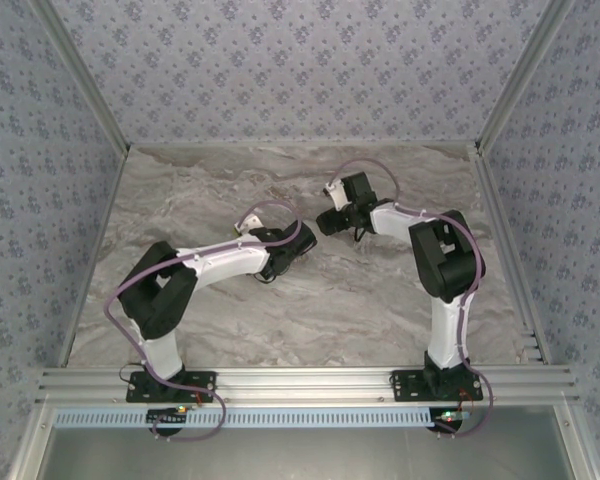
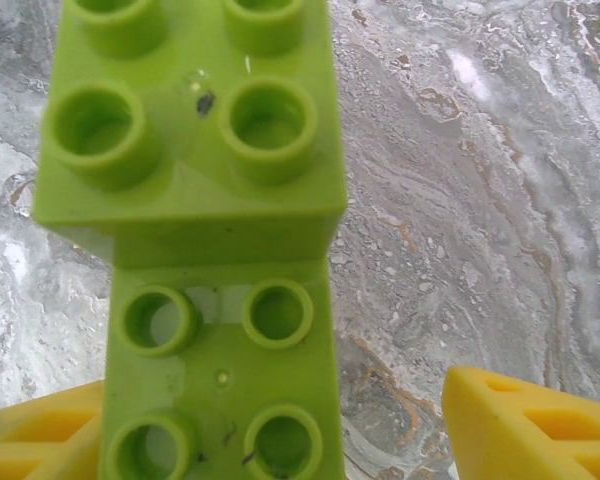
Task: Assemble a carrot with lego
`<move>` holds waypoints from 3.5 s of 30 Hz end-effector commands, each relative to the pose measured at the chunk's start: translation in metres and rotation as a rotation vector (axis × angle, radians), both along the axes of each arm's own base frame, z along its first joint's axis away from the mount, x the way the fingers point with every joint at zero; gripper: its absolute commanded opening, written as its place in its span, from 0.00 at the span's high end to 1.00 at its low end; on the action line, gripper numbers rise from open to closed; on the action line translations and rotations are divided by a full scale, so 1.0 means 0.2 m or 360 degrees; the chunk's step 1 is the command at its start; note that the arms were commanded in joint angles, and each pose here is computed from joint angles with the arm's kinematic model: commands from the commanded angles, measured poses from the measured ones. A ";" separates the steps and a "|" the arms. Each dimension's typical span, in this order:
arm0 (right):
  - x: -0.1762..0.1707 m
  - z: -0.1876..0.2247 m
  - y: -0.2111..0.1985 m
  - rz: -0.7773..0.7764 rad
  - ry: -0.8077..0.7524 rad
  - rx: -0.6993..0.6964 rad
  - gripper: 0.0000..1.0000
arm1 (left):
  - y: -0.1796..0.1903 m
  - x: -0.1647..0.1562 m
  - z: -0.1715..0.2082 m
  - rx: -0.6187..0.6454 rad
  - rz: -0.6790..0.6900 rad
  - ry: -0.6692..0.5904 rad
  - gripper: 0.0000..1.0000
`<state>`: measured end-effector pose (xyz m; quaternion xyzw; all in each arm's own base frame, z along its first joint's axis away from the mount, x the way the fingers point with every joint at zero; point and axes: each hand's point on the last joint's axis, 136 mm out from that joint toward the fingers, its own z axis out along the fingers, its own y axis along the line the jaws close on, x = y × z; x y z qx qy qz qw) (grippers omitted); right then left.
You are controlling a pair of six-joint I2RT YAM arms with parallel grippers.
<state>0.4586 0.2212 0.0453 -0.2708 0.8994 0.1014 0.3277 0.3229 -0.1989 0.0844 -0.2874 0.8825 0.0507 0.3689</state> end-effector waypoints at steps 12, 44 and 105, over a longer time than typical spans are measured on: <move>-0.03 -0.10 0.01 0.0006 0.0183 -0.0090 0.24 | -0.01 -0.05 0.06 -0.0095 -0.0040 -0.0001 0.30; -0.02 -0.15 0.02 0.0018 0.0266 -0.0122 0.30 | -0.30 -0.05 0.05 -0.0242 -0.0281 -0.0002 0.30; -0.25 -0.31 -0.07 -0.0171 0.0144 0.0056 0.51 | 0.48 -0.19 0.64 -0.0489 -0.0536 -0.0303 0.28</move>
